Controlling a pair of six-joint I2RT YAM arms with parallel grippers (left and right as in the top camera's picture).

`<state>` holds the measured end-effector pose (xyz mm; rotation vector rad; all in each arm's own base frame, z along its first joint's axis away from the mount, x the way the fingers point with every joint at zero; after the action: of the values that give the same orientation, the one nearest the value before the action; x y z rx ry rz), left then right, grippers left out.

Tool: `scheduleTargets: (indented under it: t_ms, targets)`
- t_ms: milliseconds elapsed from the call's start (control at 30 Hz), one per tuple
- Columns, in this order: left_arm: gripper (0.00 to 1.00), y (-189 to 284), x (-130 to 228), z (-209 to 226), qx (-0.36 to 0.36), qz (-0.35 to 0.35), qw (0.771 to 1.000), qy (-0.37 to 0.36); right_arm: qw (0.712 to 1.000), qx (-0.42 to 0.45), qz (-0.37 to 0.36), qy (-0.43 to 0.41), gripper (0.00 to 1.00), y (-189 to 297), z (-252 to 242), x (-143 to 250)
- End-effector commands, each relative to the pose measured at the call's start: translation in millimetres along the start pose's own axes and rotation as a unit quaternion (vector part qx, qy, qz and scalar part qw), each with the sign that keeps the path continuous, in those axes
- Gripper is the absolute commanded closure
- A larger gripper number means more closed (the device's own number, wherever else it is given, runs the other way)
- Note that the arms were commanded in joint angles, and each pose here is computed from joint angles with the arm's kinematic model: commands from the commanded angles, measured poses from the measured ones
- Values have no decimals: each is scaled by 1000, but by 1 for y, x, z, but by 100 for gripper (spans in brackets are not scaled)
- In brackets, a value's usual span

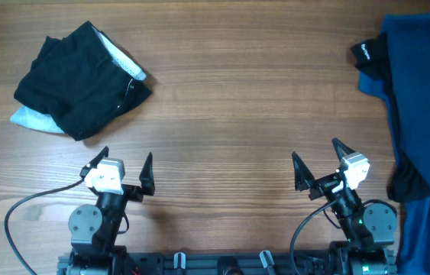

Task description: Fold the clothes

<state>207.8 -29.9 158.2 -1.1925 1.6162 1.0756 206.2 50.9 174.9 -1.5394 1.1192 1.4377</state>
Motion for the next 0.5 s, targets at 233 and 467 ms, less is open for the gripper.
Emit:
scheduleTargets:
  t_ms: [233,467]
  targets:
    - [0,0,3,-8,27,5,1000,-7,983,-36,2,-178,0,0,10,-2]
    - [0,16,-15,-60,194,18,978,77,954,-145,-50,-258,0,7,34,-41]
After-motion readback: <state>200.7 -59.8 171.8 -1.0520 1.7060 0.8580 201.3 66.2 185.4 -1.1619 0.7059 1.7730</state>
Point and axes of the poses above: each gripper's point midway between its finger pads, its own y axis back along the fingers, its own z axis along the line the jaws close on, x = y × z, the point moved 3 cm from there along y, back along the fingers, and after that the axes turned 12 degrees about y, right-handed, at the moved point
